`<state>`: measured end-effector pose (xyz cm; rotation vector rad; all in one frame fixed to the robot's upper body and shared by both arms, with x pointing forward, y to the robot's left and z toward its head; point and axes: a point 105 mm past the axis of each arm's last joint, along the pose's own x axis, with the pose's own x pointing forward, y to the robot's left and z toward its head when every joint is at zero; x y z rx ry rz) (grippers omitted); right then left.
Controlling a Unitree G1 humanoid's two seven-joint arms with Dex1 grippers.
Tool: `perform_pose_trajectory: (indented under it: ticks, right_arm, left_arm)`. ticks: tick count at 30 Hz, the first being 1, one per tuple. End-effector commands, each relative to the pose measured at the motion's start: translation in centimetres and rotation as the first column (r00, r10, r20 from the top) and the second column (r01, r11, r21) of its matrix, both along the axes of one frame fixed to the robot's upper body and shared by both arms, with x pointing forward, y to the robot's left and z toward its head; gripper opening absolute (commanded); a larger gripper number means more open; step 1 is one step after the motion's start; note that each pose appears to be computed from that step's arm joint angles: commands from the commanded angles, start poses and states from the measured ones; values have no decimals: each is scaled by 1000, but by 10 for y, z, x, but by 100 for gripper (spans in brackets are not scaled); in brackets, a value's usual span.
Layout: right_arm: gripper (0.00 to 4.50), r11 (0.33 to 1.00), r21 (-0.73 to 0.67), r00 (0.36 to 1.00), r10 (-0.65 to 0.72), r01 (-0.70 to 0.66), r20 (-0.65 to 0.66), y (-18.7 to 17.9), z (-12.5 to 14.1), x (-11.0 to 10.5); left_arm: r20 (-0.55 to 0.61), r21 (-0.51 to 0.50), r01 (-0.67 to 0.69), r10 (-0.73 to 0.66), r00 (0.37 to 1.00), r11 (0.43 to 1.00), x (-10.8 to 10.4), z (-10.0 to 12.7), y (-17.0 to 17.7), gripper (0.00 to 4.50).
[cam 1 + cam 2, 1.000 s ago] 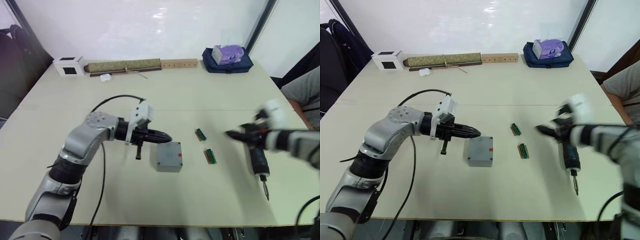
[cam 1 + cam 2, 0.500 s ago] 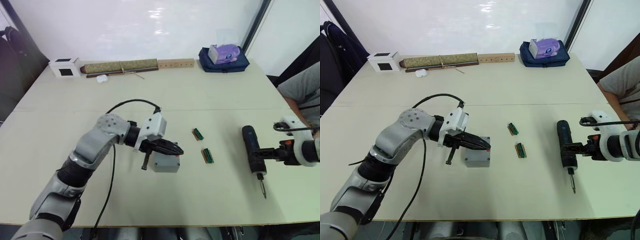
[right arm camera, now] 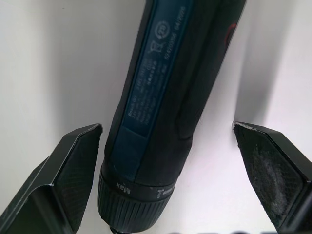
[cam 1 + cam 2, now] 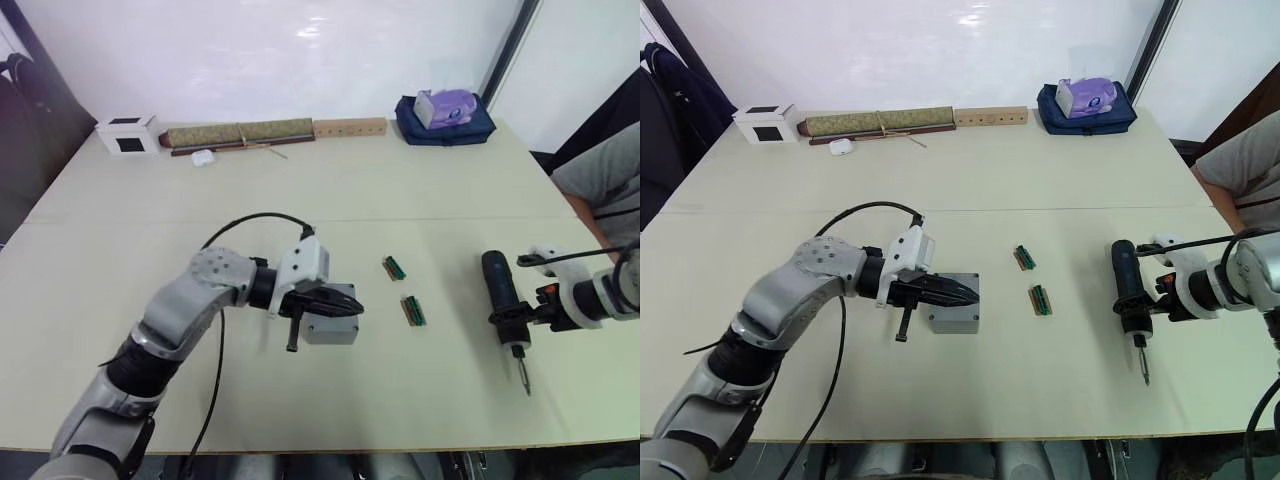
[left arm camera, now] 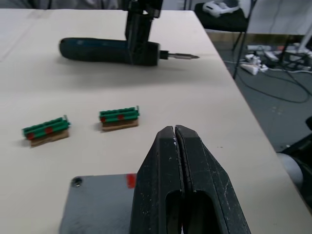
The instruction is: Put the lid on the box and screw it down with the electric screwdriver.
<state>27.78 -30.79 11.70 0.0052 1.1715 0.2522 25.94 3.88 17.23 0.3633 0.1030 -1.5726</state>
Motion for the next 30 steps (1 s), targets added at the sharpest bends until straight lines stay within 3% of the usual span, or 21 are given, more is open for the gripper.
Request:
perform_pose_trajectory:
  ticks: [1,6,11,14,15,16,17,19,22,28,30]
  right_arm:
    - [343,998,1,996,67,-67,-55,4,-12,-2]
    - [188,996,1,992,93,-93,-82,6,-20,-7]
    - [185,994,-55,996,90,-89,14,-6,-7,6]
    - [185,991,-63,964,131,-120,232,-3,26,38]
    - [185,986,-50,936,164,-157,312,4,39,46]
    - [185,976,-14,859,198,-217,472,19,64,60]
    - [185,947,39,706,211,-320,676,47,103,70]
    - [185,902,100,474,125,-421,872,74,151,66]
    - [185,925,190,400,-45,-330,915,96,154,68]
    - [185,867,166,212,-72,-470,975,167,154,33]
    - [185,863,159,191,-74,-480,979,176,148,29]
  left_arm:
    - [50,-24,7,-6,999,1000,-4,19,0,0]
    - [52,-24,-16,17,999,1000,-2,24,0,0]
    - [46,-19,-37,38,998,999,3,24,4,0]
    - [42,-17,-77,78,996,997,14,24,13,0]
    - [41,-16,-90,91,995,996,18,24,15,0]
    - [39,-8,-108,108,993,994,24,22,19,0]
    - [40,9,-125,124,991,992,29,19,24,0]
    - [31,27,-137,136,990,990,34,15,32,0]
    - [8,38,-118,118,993,992,33,12,33,0]
    - [-22,69,-83,85,996,994,34,0,31,0]
    - [-28,86,-60,62,998,995,34,-3,31,0]
